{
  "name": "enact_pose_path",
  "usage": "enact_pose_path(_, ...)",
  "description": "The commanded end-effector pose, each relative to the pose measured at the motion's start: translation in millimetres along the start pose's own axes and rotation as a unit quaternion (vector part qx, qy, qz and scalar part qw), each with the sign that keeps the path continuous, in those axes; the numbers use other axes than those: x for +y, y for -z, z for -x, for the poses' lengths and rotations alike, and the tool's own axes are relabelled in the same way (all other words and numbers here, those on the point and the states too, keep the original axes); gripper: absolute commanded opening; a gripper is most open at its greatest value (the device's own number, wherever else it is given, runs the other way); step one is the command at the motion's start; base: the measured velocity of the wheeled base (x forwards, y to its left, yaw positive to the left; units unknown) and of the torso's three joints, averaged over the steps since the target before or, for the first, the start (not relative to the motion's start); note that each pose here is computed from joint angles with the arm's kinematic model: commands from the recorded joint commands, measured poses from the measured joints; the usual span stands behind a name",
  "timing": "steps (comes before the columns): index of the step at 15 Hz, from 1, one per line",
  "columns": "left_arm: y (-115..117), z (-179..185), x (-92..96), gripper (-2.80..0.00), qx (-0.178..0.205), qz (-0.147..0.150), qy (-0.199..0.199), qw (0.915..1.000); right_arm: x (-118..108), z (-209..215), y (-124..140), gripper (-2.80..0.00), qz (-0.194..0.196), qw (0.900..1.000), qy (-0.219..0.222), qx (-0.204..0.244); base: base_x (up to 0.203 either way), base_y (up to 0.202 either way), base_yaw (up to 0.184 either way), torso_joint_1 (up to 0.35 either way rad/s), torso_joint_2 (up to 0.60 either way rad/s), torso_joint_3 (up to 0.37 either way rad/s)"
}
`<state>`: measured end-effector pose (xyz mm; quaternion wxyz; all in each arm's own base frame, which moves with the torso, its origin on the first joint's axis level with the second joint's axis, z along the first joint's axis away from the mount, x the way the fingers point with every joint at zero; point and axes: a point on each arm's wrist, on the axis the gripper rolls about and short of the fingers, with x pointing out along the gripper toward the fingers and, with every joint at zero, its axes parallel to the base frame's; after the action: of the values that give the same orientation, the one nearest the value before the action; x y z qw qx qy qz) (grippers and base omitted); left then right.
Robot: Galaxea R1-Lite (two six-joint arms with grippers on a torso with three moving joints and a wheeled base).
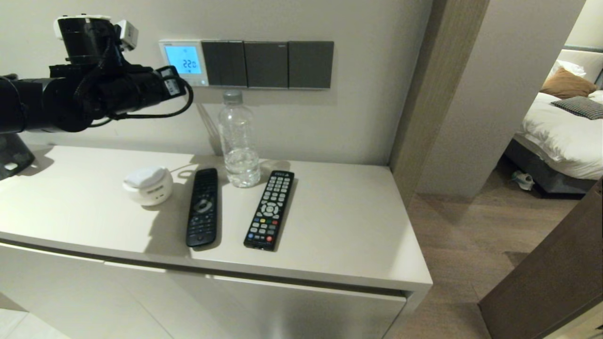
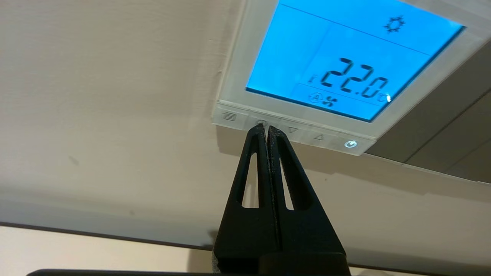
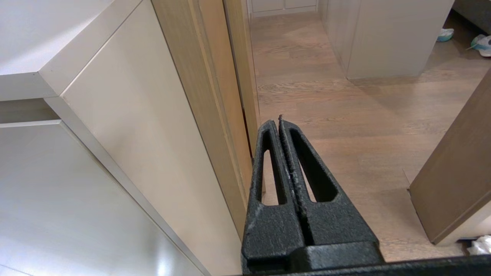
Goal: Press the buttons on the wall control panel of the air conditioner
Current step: Press the temperature decrease button
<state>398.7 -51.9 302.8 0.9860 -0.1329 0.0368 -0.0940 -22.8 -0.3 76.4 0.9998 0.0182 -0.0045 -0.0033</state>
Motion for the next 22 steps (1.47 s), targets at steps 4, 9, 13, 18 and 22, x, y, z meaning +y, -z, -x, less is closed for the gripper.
enact_pose_path(4, 1.9, -1.9, -0.1, -2.8, 0.002, 0.001, 0.001, 1.0, 0.0, -0.2, 0.4, -2.8, 0.0, 1.0, 0.0, 0.001, 0.0, 0.0, 0.0, 0.0, 0.0, 0.0)
enact_pose_path(9, 3.8, -9.8, 1.0, -2.8, 0.0, 0.001, 0.001, 1.0, 0.0, -0.2, 0.4, -2.8, 0.001, 1.0, 0.0, 0.001, 0.0, 0.0, 0.0, 0.0, 0.0, 0.0)
enact_pose_path(13, 3.7, -9.8, -1.0, -2.8, 0.0, 0.001, 0.003, 1.0, 0.0, -0.2, 0.4, -2.8, 0.001, 1.0, 0.0, 0.001, 0.0, 0.0, 0.0, 0.0, 0.0, 0.0)
enact_pose_path(18, 5.7, -6.9, -1.3, -2.8, 0.005, 0.001, 0.002, 1.0, 0.0, -0.2, 0.4, -2.8, 0.001, 1.0, 0.0, 0.001, 0.0, 0.0, 0.0, 0.0, 0.0, 0.0)
enact_pose_path(22, 7.7, -5.3, -2.1, -2.8, 0.01, 0.001, 0.002, 0.9999, 0.0, -0.2, 0.4, -2.8, 0.001, 1.0, 0.0, 0.001, 0.0, 0.0, 0.0, 0.0, 0.0, 0.0)
